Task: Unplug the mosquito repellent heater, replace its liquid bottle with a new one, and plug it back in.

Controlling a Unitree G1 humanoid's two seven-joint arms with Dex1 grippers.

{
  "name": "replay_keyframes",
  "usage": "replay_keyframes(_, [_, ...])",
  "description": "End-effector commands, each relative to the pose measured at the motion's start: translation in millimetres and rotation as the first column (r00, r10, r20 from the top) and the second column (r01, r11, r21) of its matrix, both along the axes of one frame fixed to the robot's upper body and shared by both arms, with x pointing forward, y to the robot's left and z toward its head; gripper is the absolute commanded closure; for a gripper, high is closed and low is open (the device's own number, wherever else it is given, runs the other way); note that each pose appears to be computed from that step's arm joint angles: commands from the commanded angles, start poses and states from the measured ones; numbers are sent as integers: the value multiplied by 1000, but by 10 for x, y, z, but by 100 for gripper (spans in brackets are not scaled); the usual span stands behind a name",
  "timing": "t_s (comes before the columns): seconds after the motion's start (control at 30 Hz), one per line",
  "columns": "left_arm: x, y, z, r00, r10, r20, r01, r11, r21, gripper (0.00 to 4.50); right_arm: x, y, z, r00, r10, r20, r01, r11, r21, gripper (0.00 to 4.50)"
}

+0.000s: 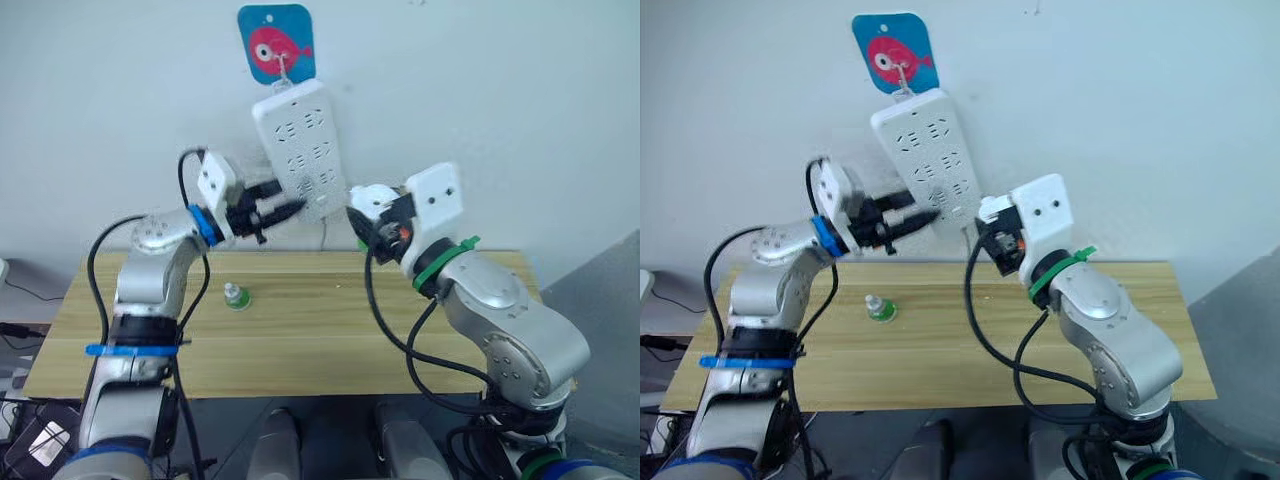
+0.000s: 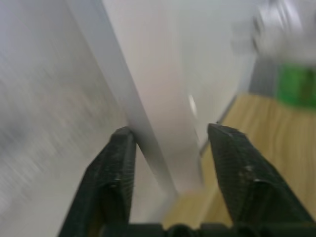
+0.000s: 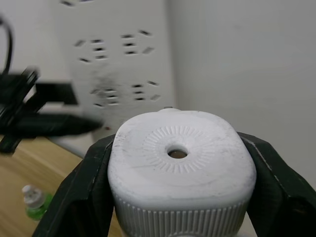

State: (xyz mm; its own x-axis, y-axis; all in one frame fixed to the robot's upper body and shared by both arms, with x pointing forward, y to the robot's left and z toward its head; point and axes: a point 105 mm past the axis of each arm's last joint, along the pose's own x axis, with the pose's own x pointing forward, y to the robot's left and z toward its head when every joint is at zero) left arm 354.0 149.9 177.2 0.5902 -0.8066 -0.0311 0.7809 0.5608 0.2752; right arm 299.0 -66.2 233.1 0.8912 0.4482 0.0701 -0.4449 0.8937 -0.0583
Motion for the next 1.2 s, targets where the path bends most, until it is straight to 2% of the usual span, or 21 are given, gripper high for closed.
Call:
replay_keyframes(0.03, [-250,-64,76,994,-37,102,36,999,15,95,-46,-176,138,998,-25,53,19,994,111,151])
replay_keyframes(0.13, [-498,-170,-42,996,-70,51,72,997,-41,1,-42,-256,104,999,-34,22,29,983,182,151])
replay_keyframes(0.2, [-710,-331,-115,991,-129,28,131,989,-75,0,-53,-252,115,1000,-18,2,17,965,261,151])
replay_keyframes(0.3, [-908,-598,-111,979,-189,73,196,974,-111,0,-97,-178,163,999,41,-16,-31,923,382,151])
replay_keyframes(0.53, [-784,-951,144,967,-89,239,146,962,-230,0,-178,-34,231,983,171,-60,-102,795,598,151])
replay_keyframes(0.63, [-758,-975,237,959,-63,277,140,954,-266,0,-199,-32,232,979,191,-70,-108,778,619,151])
replay_keyframes(0.93, [-793,-1068,218,967,-86,240,160,938,-308,0,-275,9,294,961,266,-78,-146,726,672,151])
replay_keyframes(1.13, [-781,-1027,286,964,-68,257,151,935,-321,0,-299,23,302,953,287,-98,-147,720,679,151])
replay_keyframes(1.2, [-794,-1025,310,959,-77,274,165,935,-313,40,-305,28,302,950,294,-104,-149,720,678,151])
